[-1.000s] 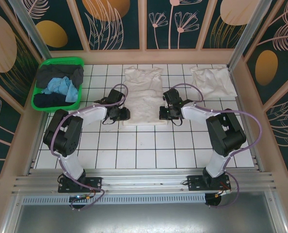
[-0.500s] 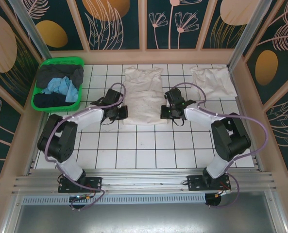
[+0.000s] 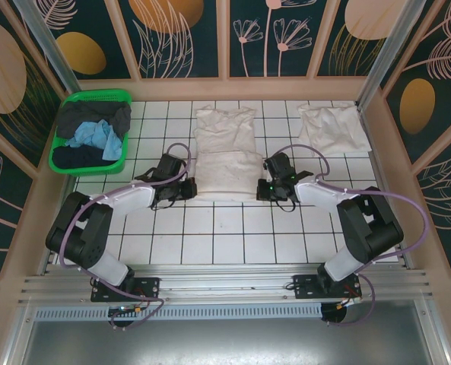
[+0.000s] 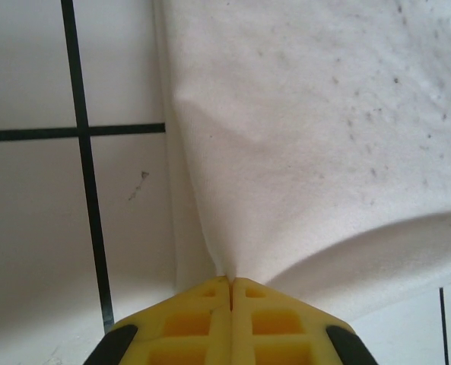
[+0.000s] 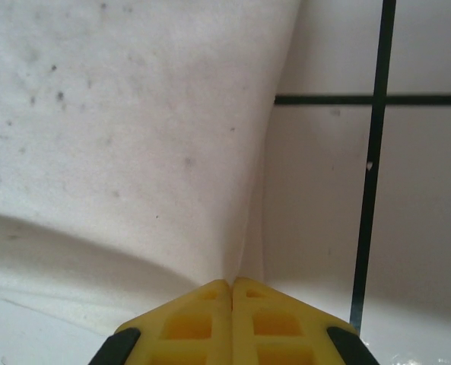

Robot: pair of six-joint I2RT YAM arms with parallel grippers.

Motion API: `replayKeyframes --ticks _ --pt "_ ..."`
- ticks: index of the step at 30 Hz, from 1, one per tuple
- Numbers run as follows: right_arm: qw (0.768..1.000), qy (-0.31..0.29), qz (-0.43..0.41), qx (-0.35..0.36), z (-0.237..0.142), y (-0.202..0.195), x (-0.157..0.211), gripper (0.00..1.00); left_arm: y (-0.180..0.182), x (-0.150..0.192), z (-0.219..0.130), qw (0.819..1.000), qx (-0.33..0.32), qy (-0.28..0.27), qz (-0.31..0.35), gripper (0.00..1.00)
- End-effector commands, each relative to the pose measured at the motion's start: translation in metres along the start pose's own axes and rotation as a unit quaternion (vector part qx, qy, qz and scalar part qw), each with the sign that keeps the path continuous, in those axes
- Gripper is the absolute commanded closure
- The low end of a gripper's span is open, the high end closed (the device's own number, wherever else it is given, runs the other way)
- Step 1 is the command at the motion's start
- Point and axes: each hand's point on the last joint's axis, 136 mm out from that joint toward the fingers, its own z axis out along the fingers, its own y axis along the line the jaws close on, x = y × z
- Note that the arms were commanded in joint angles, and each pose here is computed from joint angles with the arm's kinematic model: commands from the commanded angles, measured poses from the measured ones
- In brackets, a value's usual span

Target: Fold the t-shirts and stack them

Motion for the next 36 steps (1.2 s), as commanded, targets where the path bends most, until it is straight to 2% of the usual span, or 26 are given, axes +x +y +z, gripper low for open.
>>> replayKeyframes --ticks 1,3,6,8,10,11,12,17,20,23,30,34,36 --pt "1.000 -0.002 0.006 -0.003 0.000 -0.001 0.002 1.00 0.006 0.005 0.003 1.000 -0.006 -0.003 -0.011 0.99" --pt "1.000 0.006 0.001 -0.002 -0.001 -0.001 0.003 1.00 0.006 0.009 0.003 1.000 0.000 0.003 -0.011 0.99" --pt "1.000 0.006 -0.007 0.013 -0.011 0.000 -0.005 1.00 0.007 0.012 -0.001 1.000 -0.004 0.009 -0.009 0.84" --pt "1.000 -0.008 -0.013 0.019 -0.022 0.003 -0.015 0.96 0.006 0.010 -0.007 1.000 -0.009 0.006 -0.002 0.84" --pt "0.999 -0.024 -0.020 0.014 -0.031 0.010 -0.027 0.85 0.003 0.002 -0.014 1.000 -0.015 -0.002 0.005 0.70" --pt "0.999 -0.032 -0.022 0.012 -0.035 0.013 -0.034 0.78 0.002 -0.003 -0.016 1.000 -0.020 -0.006 0.008 0.66" --pt "0.999 -0.043 -0.026 0.010 -0.038 0.017 -0.042 0.76 0.001 -0.009 -0.018 1.000 -0.027 -0.010 0.010 0.64" --pt "0.998 -0.056 -0.031 -0.025 -0.024 0.040 -0.063 0.73 -0.033 -0.054 -0.010 0.999 0.001 -0.032 0.022 0.66" --pt "0.999 -0.038 -0.022 -0.025 -0.006 0.042 -0.053 0.73 -0.056 -0.057 0.003 0.999 0.033 -0.025 0.029 0.67" --pt "0.999 -0.012 -0.018 -0.026 0.010 0.041 -0.024 0.73 -0.060 -0.030 0.025 0.998 0.053 0.012 0.022 0.69" --pt "0.999 0.022 0.020 0.022 0.021 -0.006 0.023 0.73 -0.009 0.039 0.047 0.997 0.012 0.066 -0.022 0.72" --pt "0.999 0.041 0.034 0.010 0.025 -0.018 0.040 0.68 0.006 0.050 0.054 0.996 -0.010 0.072 -0.043 0.73" --pt "0.999 0.043 0.030 0.017 0.022 -0.022 0.042 0.67 0.008 0.049 0.051 0.997 -0.014 0.063 -0.047 0.71"
